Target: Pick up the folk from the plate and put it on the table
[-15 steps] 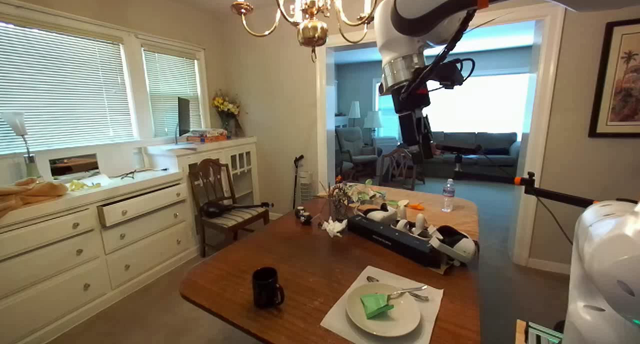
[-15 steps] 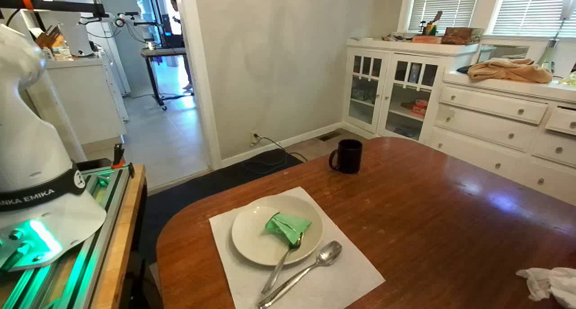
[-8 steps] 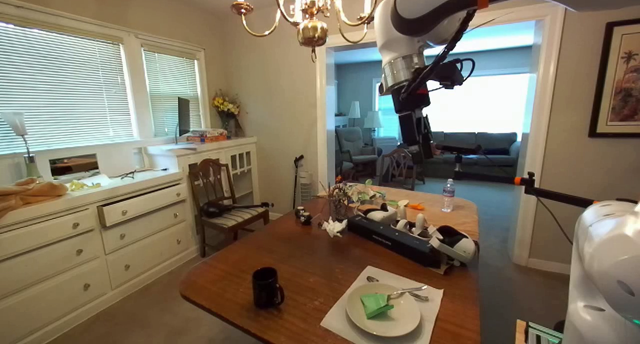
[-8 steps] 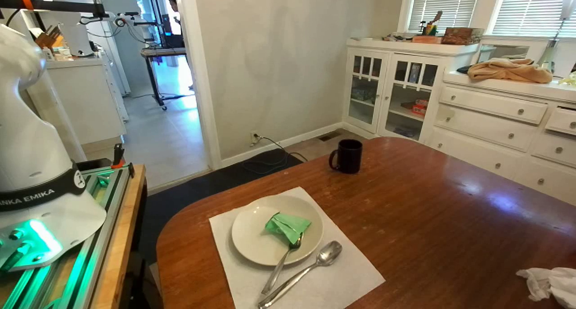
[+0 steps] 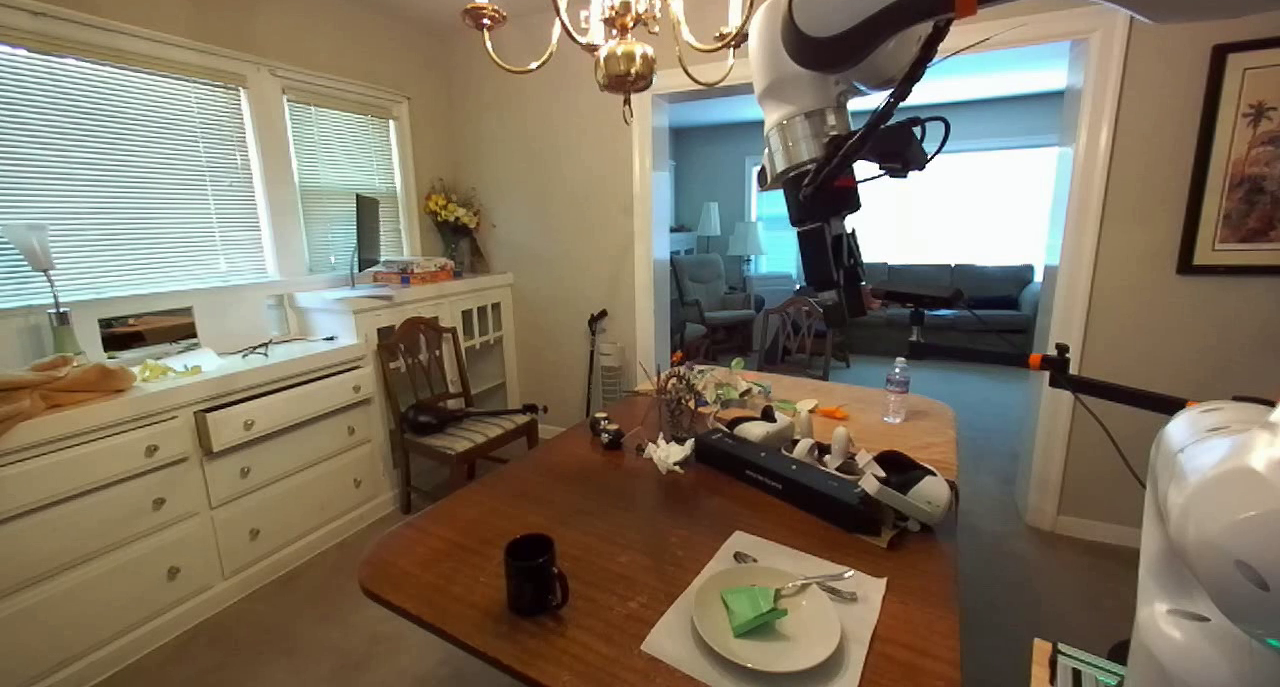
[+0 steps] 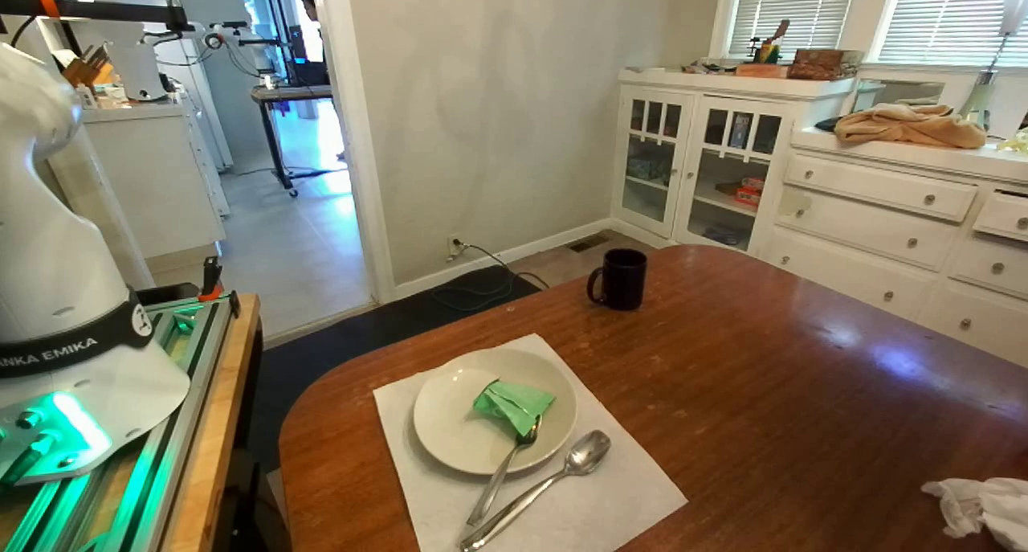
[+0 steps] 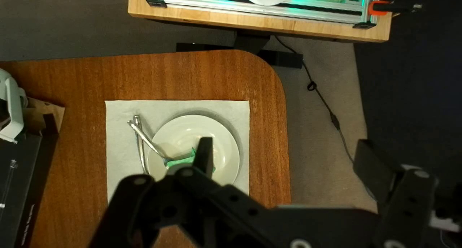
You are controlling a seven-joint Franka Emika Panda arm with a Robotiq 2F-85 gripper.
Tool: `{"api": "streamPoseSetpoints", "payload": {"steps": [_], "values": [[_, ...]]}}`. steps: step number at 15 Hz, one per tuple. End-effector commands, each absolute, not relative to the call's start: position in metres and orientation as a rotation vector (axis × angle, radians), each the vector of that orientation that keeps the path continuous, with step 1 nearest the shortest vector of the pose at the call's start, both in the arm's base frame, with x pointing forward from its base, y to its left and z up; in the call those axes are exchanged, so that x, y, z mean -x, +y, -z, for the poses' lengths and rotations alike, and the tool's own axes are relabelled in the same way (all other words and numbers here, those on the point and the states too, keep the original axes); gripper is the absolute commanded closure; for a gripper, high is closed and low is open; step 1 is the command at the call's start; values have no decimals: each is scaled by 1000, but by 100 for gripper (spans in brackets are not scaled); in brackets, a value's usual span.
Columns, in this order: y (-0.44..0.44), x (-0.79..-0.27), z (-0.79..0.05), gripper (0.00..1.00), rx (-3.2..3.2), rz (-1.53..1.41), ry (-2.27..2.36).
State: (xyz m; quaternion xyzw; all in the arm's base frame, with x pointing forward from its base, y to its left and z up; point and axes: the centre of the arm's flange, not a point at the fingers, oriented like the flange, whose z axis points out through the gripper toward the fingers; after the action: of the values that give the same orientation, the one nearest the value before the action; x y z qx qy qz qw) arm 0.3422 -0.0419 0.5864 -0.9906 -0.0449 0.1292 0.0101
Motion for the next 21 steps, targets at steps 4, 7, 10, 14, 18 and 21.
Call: {"api": "streamPoseSetpoints", "payload": {"steps": [4, 7, 10, 14, 18, 21], "values": [[-89, -392, -547, 0, 3072, -275, -224], [-126, -420, -511, 0, 3042, -274, -349], [-152, -437, -470, 0, 3058, -273, -405], [-173, -452, -415, 0, 3146, -192, -403], [-192, -453, -377, 0, 3110, -268, -241], [-191, -450, -380, 0, 3115, -273, -282]]}}
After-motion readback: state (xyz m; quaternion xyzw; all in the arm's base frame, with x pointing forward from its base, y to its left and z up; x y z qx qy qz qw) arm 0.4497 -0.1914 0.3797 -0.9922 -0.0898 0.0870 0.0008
